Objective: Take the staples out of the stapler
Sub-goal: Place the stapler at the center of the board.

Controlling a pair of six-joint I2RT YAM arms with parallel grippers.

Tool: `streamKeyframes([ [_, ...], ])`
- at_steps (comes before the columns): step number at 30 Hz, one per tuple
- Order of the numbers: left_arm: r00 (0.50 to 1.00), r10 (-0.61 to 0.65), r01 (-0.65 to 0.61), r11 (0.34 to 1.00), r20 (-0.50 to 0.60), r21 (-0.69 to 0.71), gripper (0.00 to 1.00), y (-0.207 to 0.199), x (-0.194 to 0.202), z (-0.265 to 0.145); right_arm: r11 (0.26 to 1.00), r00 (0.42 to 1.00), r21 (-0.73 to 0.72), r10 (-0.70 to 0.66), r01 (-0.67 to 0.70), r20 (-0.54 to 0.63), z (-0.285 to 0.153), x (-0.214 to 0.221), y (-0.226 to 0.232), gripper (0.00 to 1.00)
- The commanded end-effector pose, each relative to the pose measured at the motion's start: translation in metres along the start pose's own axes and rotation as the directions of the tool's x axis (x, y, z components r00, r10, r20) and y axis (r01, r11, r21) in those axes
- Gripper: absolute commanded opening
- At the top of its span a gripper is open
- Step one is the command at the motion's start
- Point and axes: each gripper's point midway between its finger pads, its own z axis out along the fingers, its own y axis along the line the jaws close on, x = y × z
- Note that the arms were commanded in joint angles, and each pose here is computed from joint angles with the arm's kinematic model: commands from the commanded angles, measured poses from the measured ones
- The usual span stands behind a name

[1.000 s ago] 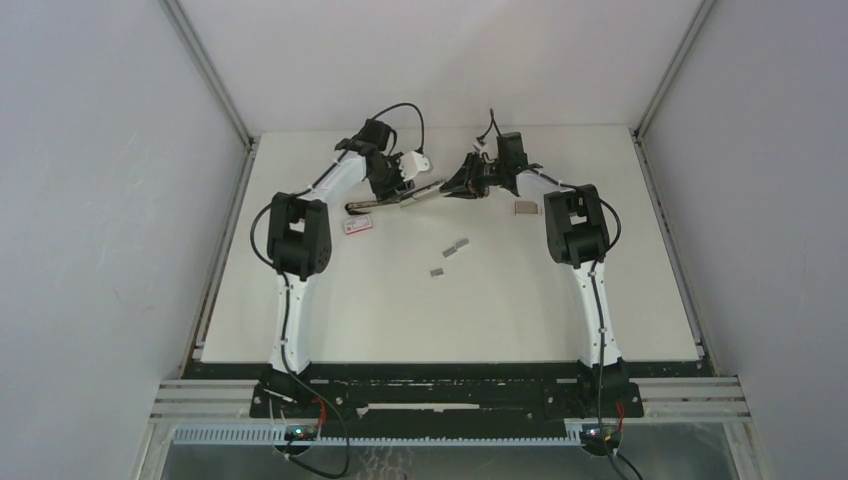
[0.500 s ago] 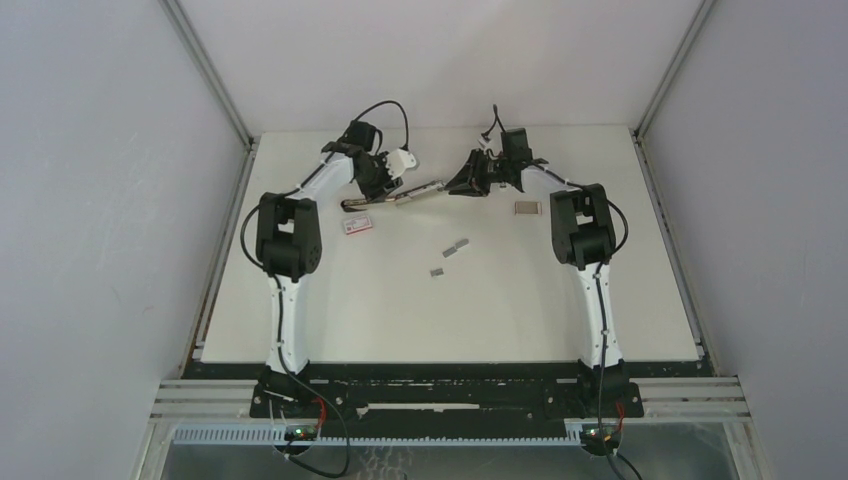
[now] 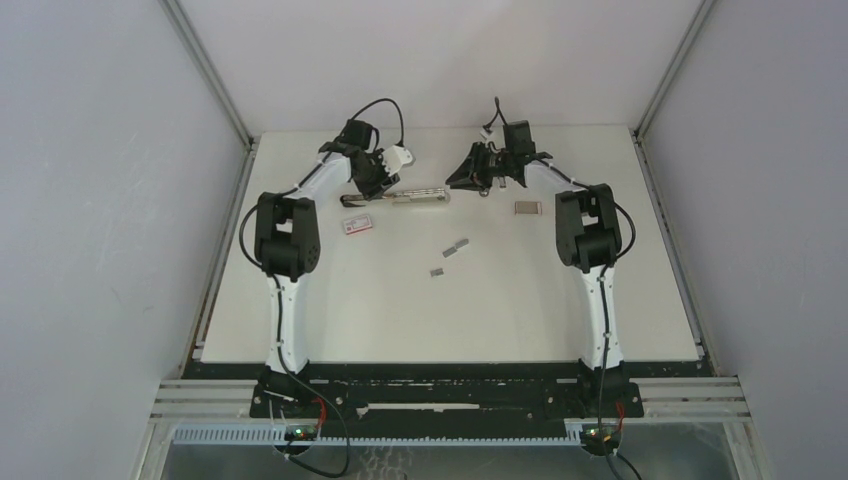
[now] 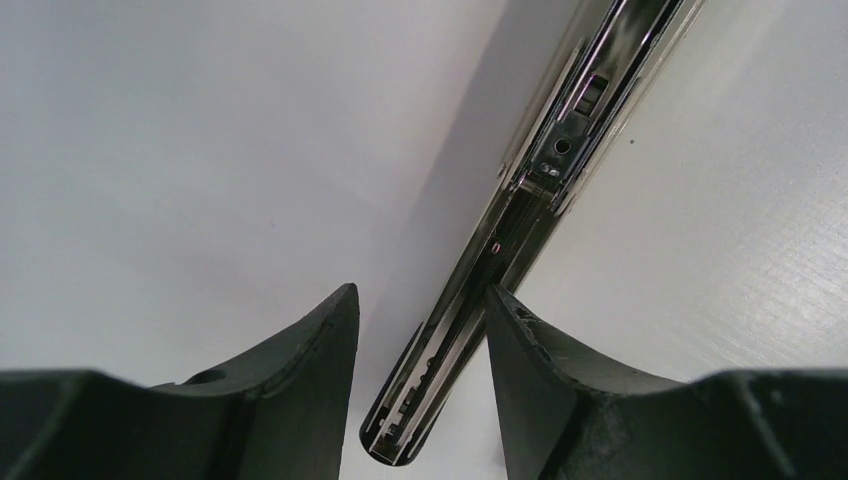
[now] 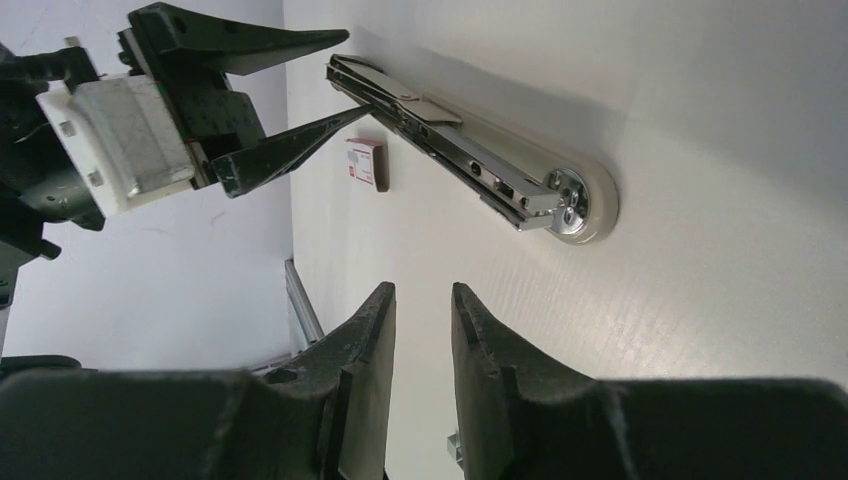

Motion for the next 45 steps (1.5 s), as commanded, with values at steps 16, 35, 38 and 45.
streamKeyframes([
  [16, 0.996, 0.013, -0.005, 0.996, 0.093, -0.092, 0.76, -0.001, -0.041, -0.039, 0.962, 0.960, -0.038, -0.269, 0.272, 0.076, -0.060, -0.011, 0.087, 0.28],
  [35, 0.991, 0.124, -0.133, 0.966, -0.053, -0.220, 0.78, 0.000, -0.044, 0.011, 0.897, 0.876, 0.088, -0.441, 0.433, 0.195, -0.183, 0.011, 0.109, 0.30],
  [38, 0.990, 0.128, -0.138, 0.967, -0.059, -0.216, 0.73, 0.000, -0.043, 0.015, 0.895, 0.863, 0.098, -0.446, 0.435, 0.238, -0.203, 0.009, 0.111, 0.30],
  [45, 0.993, 0.104, -0.113, 0.964, -0.054, -0.239, 0.57, 0.009, -0.051, 0.025, 0.902, 0.856, 0.093, -0.430, 0.422, 0.287, -0.222, 0.008, 0.106, 0.30],
])
